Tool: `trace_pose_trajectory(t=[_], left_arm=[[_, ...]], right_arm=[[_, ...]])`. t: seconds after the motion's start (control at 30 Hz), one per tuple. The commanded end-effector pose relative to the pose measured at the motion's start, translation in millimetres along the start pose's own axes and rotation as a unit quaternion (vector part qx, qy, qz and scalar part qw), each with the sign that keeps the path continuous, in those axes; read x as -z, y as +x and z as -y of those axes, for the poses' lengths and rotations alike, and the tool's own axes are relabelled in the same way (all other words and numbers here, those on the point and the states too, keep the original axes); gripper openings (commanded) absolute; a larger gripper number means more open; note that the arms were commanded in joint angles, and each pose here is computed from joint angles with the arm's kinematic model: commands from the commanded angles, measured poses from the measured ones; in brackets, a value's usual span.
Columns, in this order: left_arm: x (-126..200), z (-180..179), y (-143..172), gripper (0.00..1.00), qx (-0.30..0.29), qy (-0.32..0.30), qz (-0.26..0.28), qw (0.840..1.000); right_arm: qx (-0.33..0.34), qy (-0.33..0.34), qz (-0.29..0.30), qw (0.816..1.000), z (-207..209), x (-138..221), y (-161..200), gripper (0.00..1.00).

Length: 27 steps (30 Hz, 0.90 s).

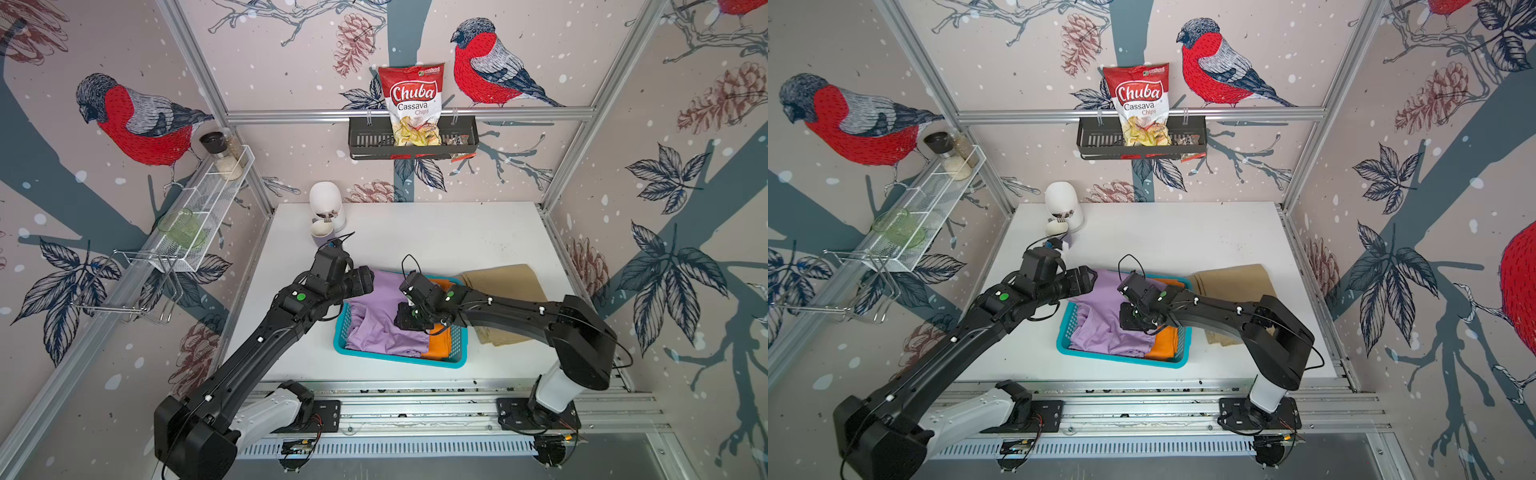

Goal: Put the folded long pants in the basket
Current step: Place the long pant in the basket.

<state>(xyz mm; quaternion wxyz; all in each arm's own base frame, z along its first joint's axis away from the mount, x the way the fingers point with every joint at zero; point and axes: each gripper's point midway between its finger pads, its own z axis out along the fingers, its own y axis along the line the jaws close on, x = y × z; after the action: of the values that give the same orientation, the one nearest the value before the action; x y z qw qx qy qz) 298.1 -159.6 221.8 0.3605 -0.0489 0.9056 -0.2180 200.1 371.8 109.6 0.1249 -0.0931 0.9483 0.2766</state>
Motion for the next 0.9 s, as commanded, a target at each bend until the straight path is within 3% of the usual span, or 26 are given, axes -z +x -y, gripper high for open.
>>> trace_pose_trajectory(t=[0.0,0.13,0.27,0.33,0.47,0.5,0.7,0.87], left_arm=[[0.0,24.6,-35.2,0.83,-0.013,0.034,0.044,0.998],[-9.8,45.5,-50.1,0.83,-0.017,0.062,0.039,0.997],[-21.6,47.3,-42.1,0.73,-0.017,0.069,0.016,0.997],[-25.9,38.3,-35.3,0.6,-0.015,0.056,0.011,0.998],[-28.9,6.2,-28.3,0.12,0.013,0.028,0.006,1.0],[-28.6,-3.5,-28.1,0.07,0.024,0.024,0.005,0.999],[-24.6,-67.1,-31.7,0.04,0.079,-0.006,0.007,0.997],[-18.0,-85.1,-44.1,0.04,0.075,-0.029,0.024,0.996]], right_arm=[[0.016,0.007,0.046,0.999,-4.1,29.5,-25.3,0.34],[-0.001,-0.018,0.093,0.996,-1.9,62.3,-50.9,0.36],[-0.009,-0.049,0.127,0.991,1.8,81.3,-62.6,0.31],[0.002,-0.074,0.131,0.989,-9.3,82.7,-61.9,0.25],[0.05,-0.122,0.102,0.986,-45.6,63.2,-47.5,0.13],[0.064,-0.129,0.087,0.986,-55.3,54.6,-41.3,0.1],[0.127,-0.161,-0.041,0.978,-94.5,-19.8,0.1,0.03],[0.114,-0.094,-0.132,0.98,-62.9,-81.4,25.4,0.0]])
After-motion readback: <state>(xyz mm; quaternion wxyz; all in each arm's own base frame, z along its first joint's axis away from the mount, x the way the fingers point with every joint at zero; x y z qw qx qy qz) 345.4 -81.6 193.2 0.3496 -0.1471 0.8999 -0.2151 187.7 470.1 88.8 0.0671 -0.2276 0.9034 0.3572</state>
